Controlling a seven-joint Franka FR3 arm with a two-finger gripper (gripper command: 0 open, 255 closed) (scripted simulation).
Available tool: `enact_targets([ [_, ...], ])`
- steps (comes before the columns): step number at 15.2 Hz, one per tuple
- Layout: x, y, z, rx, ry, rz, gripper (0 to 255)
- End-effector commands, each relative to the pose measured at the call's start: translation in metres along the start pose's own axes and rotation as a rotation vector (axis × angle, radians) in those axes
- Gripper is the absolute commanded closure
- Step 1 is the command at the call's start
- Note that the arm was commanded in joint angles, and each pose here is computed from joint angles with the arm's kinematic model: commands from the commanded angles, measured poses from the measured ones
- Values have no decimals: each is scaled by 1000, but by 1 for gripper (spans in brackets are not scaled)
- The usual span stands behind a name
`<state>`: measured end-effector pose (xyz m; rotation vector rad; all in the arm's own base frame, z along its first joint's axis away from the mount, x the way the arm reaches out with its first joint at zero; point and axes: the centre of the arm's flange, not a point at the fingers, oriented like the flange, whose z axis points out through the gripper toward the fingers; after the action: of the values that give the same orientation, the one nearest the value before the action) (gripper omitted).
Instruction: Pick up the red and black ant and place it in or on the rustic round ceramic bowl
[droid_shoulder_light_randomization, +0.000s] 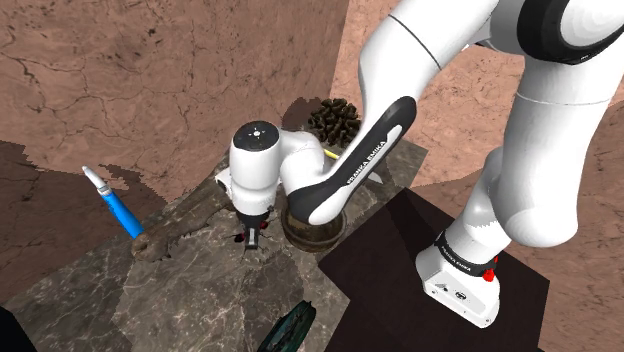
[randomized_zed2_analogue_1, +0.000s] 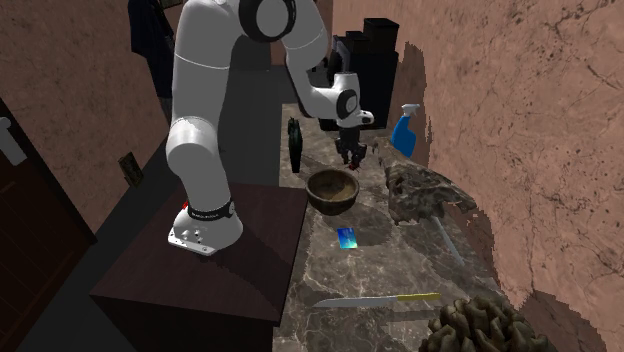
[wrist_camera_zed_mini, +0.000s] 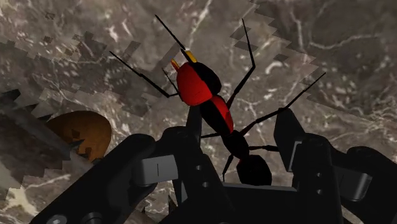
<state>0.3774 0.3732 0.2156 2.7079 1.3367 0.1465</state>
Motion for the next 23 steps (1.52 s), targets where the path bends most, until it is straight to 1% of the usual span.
enact_targets([
  [1, 0, 3, -11, 0, 0, 0, 255],
  [18, 4, 16, -99, 0, 0, 0, 255],
  [19, 4, 16, -100, 0, 0, 0, 255],
  [23, -47, 30, -98, 0, 0, 0, 255],
])
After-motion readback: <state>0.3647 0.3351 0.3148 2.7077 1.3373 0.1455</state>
